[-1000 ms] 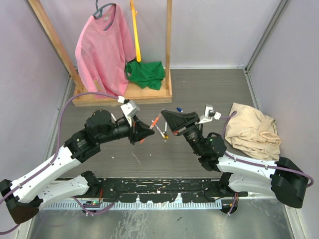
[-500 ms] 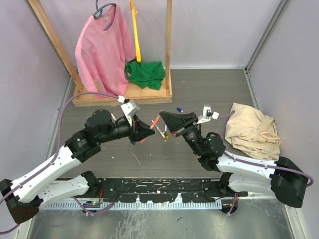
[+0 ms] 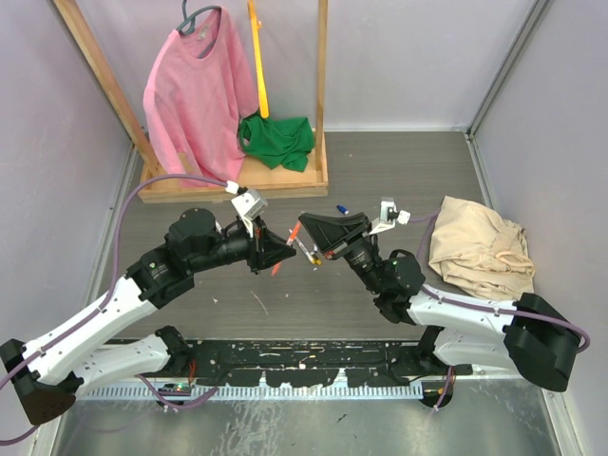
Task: Insert the pens into the pen caps
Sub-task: Insert the pen cap onto the pen, then press the pen cap onto the pen.
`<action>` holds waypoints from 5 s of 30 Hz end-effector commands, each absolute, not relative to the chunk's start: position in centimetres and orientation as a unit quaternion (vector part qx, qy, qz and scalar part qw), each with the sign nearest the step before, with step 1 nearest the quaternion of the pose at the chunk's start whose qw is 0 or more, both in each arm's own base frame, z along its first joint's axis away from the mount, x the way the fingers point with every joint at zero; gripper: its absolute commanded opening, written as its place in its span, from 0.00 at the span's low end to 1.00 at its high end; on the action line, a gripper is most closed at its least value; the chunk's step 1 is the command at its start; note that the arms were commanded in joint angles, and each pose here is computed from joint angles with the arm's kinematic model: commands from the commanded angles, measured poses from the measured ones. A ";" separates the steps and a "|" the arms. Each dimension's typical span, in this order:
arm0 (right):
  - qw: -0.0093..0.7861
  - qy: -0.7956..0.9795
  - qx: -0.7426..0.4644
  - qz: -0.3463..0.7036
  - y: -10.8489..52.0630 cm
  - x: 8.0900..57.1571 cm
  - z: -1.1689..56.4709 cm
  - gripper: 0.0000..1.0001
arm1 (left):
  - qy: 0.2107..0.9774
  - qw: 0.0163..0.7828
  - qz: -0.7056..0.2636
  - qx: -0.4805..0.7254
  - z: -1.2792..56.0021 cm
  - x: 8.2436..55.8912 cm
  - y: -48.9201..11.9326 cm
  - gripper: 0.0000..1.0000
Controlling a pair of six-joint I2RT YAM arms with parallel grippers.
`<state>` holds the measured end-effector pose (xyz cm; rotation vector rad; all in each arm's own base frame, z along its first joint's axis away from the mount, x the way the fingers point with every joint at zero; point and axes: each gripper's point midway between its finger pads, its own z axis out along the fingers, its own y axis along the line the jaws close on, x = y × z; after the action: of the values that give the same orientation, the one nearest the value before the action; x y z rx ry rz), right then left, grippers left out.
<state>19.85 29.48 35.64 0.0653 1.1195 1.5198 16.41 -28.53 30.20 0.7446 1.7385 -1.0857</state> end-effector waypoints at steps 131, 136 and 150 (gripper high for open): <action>0.599 0.645 -0.087 0.466 35.1 14.9 38.3 0.32 | 0.664 0.570 -0.421 0.238 40.4 17.2 -24.7 0.00; 0.592 0.649 -0.084 0.471 35.0 14.8 37.4 0.34 | 0.667 0.566 -0.420 0.240 39.9 17.2 -24.8 0.00; 0.617 0.646 -0.044 0.447 31.2 15.7 37.8 0.37 | 0.682 0.527 -0.427 0.275 37.5 16.1 -25.5 0.00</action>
<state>15.49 32.99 35.22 -0.1656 1.5492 1.0193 16.48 -25.07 35.78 0.6242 1.7132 -0.9797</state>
